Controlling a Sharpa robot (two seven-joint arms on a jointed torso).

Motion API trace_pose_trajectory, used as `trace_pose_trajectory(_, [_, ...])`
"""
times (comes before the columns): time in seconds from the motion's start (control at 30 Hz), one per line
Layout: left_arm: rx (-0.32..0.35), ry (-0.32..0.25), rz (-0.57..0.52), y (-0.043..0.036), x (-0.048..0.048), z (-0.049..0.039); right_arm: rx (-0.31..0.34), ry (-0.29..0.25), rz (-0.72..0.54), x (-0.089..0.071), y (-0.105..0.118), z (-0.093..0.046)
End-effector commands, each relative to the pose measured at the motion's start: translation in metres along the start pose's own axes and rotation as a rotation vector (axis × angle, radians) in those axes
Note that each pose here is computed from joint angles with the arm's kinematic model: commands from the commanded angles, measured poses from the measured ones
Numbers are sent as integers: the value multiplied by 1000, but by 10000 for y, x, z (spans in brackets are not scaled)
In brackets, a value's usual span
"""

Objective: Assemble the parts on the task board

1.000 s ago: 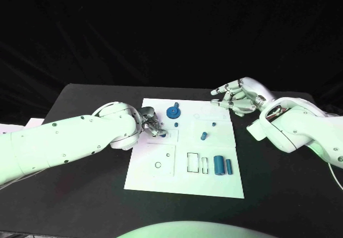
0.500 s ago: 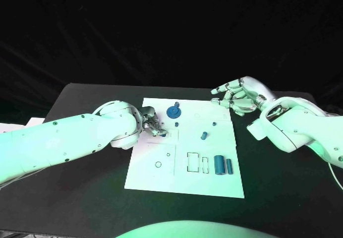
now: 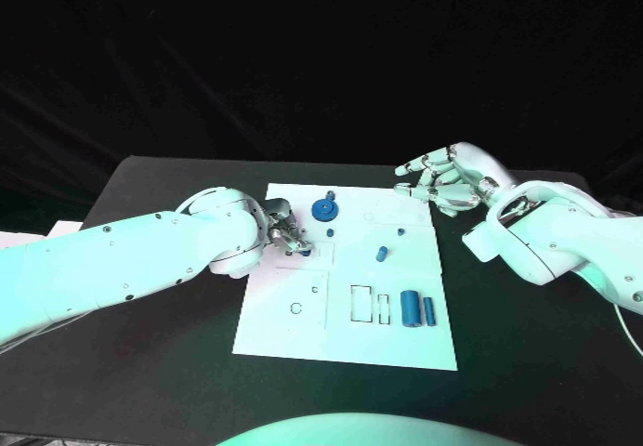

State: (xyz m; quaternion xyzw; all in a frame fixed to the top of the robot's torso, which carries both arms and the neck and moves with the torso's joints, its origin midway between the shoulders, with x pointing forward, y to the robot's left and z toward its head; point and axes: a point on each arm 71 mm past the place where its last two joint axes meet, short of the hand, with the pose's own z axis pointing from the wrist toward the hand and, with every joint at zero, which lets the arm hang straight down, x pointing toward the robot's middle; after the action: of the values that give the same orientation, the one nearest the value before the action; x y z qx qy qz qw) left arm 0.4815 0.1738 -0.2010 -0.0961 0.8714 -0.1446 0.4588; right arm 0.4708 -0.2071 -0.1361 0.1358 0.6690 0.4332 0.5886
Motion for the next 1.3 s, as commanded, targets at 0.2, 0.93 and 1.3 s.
trace_pose_trajectory(0.2, [-22,74,34,1,71,39,-6,4,9,8,9,-1])
trace_pose_trajectory(0.93, [-19,60,33,-45,39,72,-4,3,18,9,3,9])
trace_pose_trajectory(1.3, [-29,45,24,-25,17,86,-1,-2,20,3,-2,11])
